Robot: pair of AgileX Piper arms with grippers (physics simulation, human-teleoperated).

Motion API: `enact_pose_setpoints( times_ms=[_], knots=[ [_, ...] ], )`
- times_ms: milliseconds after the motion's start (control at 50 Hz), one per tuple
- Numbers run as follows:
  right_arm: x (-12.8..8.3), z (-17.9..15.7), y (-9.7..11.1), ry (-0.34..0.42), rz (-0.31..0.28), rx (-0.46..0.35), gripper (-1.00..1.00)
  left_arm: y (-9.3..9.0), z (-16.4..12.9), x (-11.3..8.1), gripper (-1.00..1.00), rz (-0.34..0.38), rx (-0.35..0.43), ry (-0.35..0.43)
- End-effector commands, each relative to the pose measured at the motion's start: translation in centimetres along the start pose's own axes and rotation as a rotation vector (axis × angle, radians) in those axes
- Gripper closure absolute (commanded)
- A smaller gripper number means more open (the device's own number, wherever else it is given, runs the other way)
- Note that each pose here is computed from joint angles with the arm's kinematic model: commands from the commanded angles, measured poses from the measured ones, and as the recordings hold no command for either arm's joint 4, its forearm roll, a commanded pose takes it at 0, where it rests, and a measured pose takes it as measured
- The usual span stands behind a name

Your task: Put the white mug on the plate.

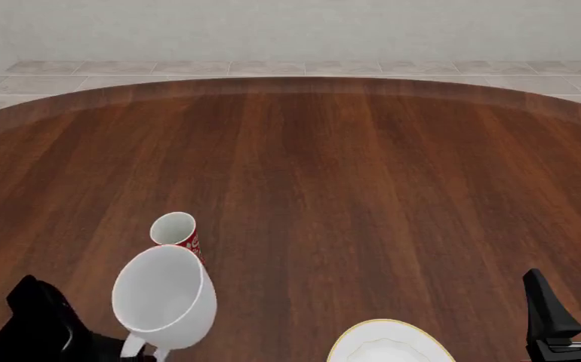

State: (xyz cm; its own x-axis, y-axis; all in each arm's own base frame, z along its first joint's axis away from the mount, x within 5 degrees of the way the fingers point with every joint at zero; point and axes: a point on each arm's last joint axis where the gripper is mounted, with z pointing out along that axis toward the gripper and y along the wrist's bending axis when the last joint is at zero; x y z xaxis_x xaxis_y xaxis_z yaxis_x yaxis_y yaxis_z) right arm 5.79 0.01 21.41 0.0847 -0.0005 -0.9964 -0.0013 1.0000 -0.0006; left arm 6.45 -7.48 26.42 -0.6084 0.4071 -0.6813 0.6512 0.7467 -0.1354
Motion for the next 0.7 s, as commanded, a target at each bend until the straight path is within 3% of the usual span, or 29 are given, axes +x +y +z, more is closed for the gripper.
enact_pose_setpoints(
  times_ms=[20, 320, 360, 440, 700],
  knots=[
    [0.0, 0.0, 0.0, 0.000, 0.000, 0.000, -1.00, -1.8, 0.2, -2.9, 1.00, 0.089, 0.080, -0.037],
    [0.0, 0.0, 0.0, 0.000, 0.000, 0.000, -1.00, -4.2, 2.0, -4.9, 1.00, 0.224, 0.153, -0.033],
    [0.0, 0.0, 0.0, 0.000, 0.000, 0.000, -1.00, -5.3, 2.8, -5.4, 1.00, 0.259, 0.184, -0.027],
    [0.0, 0.0, 0.0, 0.000, 0.000, 0.000, -1.00, -5.5, 4.2, -5.1, 1.00, 0.284, 0.183, -0.019],
    [0.0, 0.0, 0.0, 0.000, 0.000, 0.000, -1.00, -5.7, 4.0, -5.5, 1.00, 0.287, 0.186, -0.015]
  ],
)
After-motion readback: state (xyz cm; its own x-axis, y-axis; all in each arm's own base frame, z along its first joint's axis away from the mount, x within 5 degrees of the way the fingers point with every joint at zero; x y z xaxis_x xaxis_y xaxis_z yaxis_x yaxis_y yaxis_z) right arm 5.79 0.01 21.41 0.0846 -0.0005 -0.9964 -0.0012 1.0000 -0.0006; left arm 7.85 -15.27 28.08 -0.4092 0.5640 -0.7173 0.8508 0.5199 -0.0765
